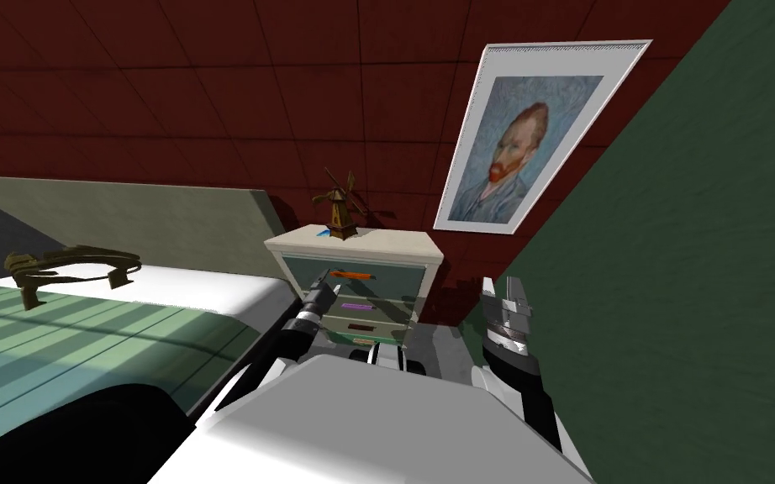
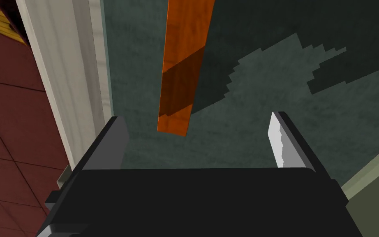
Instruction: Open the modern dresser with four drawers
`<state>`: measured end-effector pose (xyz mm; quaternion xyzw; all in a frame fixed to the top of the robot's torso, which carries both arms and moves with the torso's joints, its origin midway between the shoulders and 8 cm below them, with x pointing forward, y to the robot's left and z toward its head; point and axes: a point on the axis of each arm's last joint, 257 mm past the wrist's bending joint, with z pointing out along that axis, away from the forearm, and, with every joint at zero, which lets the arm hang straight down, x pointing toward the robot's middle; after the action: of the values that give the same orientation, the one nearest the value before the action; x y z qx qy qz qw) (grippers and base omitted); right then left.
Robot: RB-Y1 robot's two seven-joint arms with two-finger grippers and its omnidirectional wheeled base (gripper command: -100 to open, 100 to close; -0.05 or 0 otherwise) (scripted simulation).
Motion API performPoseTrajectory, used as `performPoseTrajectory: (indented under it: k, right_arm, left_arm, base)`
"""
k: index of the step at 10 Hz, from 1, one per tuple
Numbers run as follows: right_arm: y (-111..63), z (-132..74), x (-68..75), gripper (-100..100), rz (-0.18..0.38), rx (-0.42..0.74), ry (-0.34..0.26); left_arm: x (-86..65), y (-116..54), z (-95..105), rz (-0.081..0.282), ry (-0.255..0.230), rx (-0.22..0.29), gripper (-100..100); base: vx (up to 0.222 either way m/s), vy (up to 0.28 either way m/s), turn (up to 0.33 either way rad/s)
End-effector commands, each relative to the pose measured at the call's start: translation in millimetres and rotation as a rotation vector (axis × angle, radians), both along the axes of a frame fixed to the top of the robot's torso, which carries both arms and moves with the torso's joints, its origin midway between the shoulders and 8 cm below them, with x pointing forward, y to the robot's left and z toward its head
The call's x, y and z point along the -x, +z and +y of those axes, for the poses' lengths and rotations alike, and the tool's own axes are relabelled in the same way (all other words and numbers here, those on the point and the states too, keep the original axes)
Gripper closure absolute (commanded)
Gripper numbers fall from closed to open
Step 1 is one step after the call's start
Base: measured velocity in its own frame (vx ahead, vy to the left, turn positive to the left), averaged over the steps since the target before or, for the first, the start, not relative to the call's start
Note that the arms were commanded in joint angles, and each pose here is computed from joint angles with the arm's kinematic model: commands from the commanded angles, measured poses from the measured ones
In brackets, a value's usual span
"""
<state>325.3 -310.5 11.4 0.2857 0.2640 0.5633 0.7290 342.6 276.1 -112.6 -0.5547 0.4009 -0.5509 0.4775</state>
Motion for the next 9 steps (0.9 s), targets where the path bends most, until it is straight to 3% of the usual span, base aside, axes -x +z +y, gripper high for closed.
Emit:
performPoseTrajectory:
  k: [1,2,7,9]
  right_arm:
    - [0.0,0,0.0,0,0.0,0.0,0.0]
    - [0.0,0,0.0,0,0.0,0.0,0.0]
    - [0.1,0,-0.1,0,0.0,0.0,0.0]
    - [0.1,0,-0.1,0,0.0,0.0,0.0]
  left_arm:
    - [1.7,2.9,0.8,-0.001,0.001,0.0,-100]
    - [1.8,3.2,0.9,0.0,0.002,0.0,100]
    - [8.7,11.1,-0.6,-0.01,-0.005,-0.005,100]
    - [9.8,6.4,-14.7,0.006,-0.029,-0.003,100]
  base:
    - [0.07,0.001,-0.003]
    - [0.011,0.0,0.001]
    - [-0.154,-0.008,0.017]
    - [-0.177,0.018,0.12]
